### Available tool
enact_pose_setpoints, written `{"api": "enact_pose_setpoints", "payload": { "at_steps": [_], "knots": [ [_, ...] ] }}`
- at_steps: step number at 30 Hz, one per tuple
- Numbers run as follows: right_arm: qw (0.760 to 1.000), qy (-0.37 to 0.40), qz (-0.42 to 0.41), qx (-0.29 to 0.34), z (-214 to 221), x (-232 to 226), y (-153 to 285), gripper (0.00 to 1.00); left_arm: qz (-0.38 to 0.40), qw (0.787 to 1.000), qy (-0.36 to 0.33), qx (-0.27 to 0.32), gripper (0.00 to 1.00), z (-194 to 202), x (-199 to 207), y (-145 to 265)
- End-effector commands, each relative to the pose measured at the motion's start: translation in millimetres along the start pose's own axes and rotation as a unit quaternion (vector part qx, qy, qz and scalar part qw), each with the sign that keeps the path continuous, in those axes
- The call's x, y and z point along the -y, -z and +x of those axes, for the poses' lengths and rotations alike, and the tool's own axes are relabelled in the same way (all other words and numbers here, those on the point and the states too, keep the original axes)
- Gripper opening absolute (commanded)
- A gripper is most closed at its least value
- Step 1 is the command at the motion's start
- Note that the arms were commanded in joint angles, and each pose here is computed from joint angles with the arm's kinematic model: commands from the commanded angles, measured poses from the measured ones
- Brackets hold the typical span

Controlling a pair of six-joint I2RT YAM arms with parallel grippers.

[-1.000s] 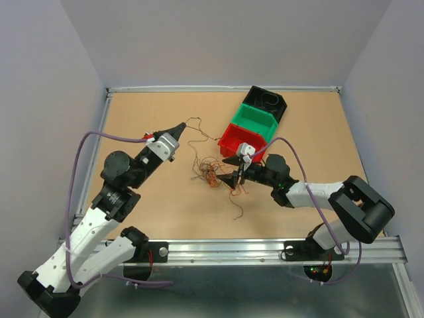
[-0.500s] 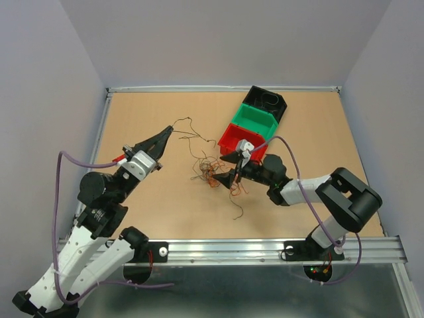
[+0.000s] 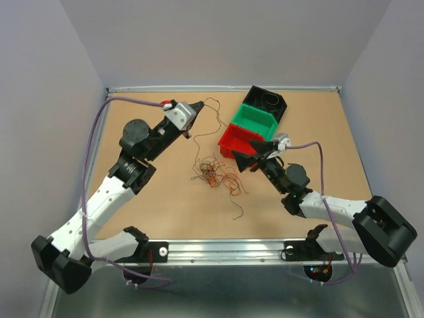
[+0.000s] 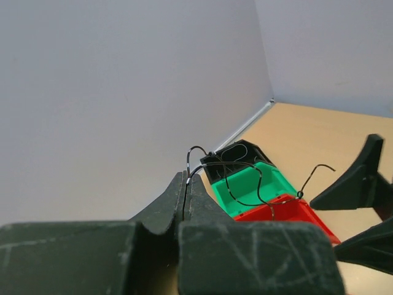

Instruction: Untangle the cables

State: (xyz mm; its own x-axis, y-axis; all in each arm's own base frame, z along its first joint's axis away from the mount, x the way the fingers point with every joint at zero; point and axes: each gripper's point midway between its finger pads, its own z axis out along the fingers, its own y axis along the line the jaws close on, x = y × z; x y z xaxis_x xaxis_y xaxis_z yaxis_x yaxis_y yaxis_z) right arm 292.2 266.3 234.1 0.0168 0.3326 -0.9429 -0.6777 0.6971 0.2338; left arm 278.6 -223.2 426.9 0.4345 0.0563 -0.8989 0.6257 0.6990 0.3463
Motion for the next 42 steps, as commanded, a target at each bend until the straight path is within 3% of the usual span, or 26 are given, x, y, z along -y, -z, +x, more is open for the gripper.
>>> {"api": "enact_pose_setpoints", "payload": {
  "at_steps": [1, 6, 11, 18, 32, 38, 42],
  "knots": [
    [0.981, -0.031, 0.19, 0.025, -7, 63, 28, 0.89, -0.013, 0.998, 0.022, 0.049, 0.0, -36, -19, -42],
    [0.957, -0.03, 0.283, 0.055, -23, 92, 65, 0.92, -0.046, 0.996, 0.065, 0.03, 0.0, -7, -34, -95],
    [0.944, -0.022, 0.322, 0.072, -31, 105, 89, 0.94, -0.041, 0.996, 0.07, 0.034, 0.0, 14, -26, -130],
    [0.93, -0.019, 0.355, 0.096, -39, 116, 113, 0.94, -0.023, 0.992, 0.105, -0.069, 0.0, 119, 7, -168],
    [0.924, -0.018, 0.368, 0.102, -41, 120, 124, 0.94, 0.029, 0.985, 0.12, -0.117, 0.0, 152, 59, -160],
    [0.922, -0.018, 0.371, 0.11, -44, 121, 132, 0.95, 0.073, 0.967, 0.074, -0.234, 0.0, 204, 78, -142],
    [0.922, -0.019, 0.371, 0.113, -46, 121, 134, 0.95, 0.069, 0.958, 0.05, -0.274, 0.0, 227, 78, -128]
  ]
}}
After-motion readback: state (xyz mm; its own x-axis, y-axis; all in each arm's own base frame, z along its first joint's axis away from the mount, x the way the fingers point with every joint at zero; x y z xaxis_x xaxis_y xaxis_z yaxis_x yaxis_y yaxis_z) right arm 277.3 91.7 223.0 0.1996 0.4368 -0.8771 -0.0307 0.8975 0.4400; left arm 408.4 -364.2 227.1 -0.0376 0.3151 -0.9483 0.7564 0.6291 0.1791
